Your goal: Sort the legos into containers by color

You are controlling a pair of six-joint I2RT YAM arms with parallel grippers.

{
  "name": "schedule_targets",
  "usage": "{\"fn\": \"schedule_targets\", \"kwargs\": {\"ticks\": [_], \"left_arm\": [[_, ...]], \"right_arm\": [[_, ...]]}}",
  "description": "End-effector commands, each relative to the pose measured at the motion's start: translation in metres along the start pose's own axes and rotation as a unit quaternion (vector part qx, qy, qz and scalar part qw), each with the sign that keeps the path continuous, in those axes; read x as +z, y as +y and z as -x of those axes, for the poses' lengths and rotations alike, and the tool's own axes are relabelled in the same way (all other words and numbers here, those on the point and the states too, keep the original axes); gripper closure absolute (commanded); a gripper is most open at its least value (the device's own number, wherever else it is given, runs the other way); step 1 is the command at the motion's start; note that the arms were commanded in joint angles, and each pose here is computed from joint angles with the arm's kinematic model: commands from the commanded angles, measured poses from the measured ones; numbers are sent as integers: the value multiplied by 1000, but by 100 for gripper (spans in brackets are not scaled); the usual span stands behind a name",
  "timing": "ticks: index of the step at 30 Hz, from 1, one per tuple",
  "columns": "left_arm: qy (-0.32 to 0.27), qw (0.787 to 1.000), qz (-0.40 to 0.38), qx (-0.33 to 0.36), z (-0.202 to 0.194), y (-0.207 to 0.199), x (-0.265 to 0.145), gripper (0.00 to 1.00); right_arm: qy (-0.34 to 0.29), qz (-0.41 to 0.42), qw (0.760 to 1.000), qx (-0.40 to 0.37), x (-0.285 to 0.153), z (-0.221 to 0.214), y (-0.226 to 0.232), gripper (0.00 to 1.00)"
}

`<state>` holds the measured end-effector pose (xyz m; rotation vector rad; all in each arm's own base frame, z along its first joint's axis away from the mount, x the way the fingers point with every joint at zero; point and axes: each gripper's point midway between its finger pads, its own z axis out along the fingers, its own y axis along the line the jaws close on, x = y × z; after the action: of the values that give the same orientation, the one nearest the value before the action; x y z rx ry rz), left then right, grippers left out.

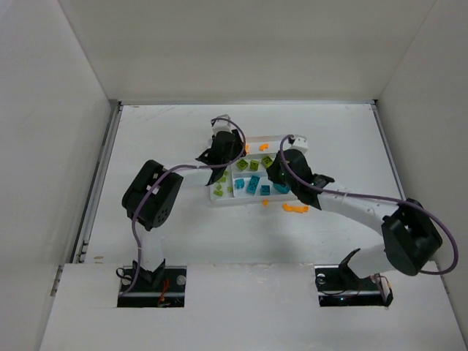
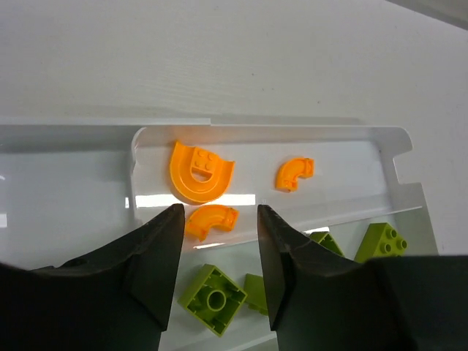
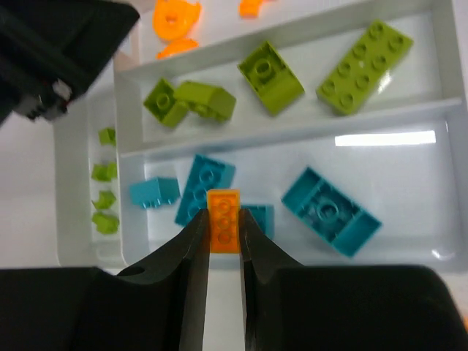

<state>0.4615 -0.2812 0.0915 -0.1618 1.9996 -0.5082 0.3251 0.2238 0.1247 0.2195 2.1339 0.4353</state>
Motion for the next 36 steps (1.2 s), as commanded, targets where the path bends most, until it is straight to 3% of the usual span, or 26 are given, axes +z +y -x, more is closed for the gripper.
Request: {"fn": "schedule_targets", "kwargs": {"ticks": [1,7,19,26,30,36], "left_arm": [[-46,998,-25,-18,34,-16,-27,58],[-26,999,-45,-14,-3,-18,-77,67],[54,991,-109,59,-94,-35,-182,65],[74,984,-134,94,-123,-58,-194,60],[85,981,-140,99,-136,-66,-191,58],[96,977,-152,117,-152,-83,-187,54]], "right_arm": [[-42,56,998,-6,18,46,39,81],[-37,38,999,-6,75,70,39,81],[-25,-6,1000,-4,150,82,23,80],[-35,-32,999,-2,163,83,16,67],[-38,-33,999,2,162,85,15,54],[-60,-21,998,9,123,96,13,55]]}}
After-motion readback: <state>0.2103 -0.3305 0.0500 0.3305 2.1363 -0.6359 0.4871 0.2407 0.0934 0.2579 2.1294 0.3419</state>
